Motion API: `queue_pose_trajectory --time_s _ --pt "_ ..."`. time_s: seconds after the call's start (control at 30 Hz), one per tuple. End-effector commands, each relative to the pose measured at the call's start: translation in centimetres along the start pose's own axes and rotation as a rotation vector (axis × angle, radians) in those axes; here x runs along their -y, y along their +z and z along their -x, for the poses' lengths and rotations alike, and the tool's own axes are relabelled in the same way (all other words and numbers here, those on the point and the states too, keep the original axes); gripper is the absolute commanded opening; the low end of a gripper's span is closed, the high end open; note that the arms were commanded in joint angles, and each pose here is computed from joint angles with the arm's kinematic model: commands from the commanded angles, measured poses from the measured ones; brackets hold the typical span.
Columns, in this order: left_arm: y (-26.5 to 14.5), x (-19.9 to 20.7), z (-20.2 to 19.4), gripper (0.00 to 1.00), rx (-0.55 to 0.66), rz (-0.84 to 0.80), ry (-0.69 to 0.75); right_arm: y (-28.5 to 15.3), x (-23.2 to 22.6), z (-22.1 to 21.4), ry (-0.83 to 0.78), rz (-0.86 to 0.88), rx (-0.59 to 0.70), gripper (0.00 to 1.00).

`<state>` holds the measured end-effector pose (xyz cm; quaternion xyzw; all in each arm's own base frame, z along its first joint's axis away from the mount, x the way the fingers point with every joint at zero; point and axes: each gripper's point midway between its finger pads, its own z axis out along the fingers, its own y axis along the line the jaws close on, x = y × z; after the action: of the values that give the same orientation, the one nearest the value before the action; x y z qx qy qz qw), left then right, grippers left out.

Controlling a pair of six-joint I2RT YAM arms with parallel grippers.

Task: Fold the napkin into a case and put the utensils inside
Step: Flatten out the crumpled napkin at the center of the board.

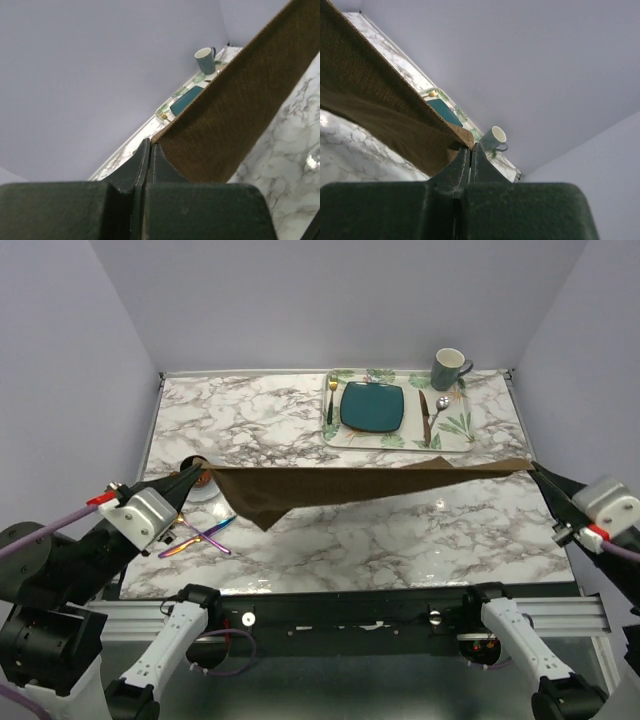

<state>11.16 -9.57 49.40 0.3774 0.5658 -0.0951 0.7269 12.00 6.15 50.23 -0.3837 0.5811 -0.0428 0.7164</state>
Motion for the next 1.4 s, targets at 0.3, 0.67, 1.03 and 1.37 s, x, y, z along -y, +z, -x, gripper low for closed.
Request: queue_pose_trajectory --time_s 0.3,0.67,1.03,1.37 --pt "4.5 -3.7 -7.8 0.00 -0.288 0.121 -0.177 5.8 3.3 -8.7 0.108 -0.078 -0.370 0.01" --pt "15.2 -2.3 -31.2 0.00 -0.739 -0.077 -0.277 18.7 -2.3 -27.7 0.116 0.142 -0.656 0.01" --pt "25.1 -5.0 -43.8 0.00 -0.842 -0.104 -0.283 28.6 -5.4 -39.1 0.188 0.277 -0.802 0.01" --pt "23.0 -1.8 -40.4 0.00 -0.796 -0.302 -0.289 26.4 -6.0 -38.3 0.153 0.370 -0.804 0.01"
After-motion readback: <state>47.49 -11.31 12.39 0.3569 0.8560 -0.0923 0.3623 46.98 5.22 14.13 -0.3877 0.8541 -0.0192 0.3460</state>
